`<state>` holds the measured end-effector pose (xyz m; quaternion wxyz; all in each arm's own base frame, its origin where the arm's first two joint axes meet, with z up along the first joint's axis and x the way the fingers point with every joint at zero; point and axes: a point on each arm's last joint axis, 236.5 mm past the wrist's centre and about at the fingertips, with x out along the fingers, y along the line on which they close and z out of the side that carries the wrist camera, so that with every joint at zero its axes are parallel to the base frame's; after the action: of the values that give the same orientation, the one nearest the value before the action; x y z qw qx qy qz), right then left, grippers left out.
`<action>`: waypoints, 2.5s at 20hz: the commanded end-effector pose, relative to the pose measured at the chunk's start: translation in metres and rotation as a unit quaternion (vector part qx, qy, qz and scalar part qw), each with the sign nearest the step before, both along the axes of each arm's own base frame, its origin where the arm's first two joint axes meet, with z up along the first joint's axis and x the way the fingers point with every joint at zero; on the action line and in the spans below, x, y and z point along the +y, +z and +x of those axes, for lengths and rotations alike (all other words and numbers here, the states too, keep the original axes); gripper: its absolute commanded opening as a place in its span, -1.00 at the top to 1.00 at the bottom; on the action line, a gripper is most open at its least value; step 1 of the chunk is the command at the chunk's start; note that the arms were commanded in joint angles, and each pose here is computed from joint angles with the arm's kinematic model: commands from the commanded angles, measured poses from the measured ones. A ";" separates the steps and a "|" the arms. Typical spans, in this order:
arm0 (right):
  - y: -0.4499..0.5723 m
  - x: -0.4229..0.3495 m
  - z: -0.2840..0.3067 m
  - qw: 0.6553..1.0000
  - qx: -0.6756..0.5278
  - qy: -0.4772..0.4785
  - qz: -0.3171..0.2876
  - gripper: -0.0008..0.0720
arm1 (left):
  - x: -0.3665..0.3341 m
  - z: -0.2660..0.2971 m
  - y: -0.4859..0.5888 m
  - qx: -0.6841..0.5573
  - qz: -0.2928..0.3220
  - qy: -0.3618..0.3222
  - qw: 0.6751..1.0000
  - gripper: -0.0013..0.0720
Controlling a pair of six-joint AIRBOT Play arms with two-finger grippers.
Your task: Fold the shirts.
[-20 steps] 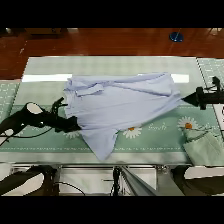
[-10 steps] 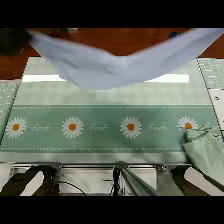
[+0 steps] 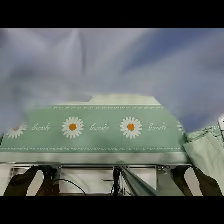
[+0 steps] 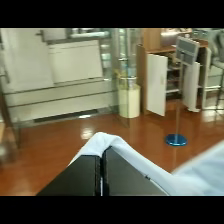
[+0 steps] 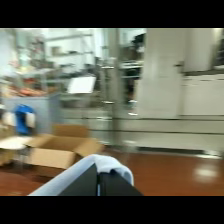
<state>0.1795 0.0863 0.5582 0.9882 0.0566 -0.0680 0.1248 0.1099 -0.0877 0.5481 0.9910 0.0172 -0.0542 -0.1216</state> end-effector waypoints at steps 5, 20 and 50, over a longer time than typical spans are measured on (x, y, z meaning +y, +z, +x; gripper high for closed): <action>-0.135 -0.058 -0.002 0.950 0.295 -0.096 -0.036 0.92 | 0.051 -0.007 -0.095 0.182 0.050 0.111 0.976 0.88; -0.387 -0.102 0.310 0.842 0.538 0.028 0.041 0.92 | 0.015 0.332 -0.408 0.504 -0.061 -0.044 0.861 0.88; -0.601 -0.138 0.320 0.706 0.705 0.054 0.051 0.92 | -0.009 0.351 -0.601 0.669 -0.063 -0.038 0.740 0.88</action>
<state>0.5235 -0.0617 -0.0375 0.7729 0.1773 0.6033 0.0854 0.4871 -0.0913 -0.0415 0.8040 -0.1283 0.5665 -0.1274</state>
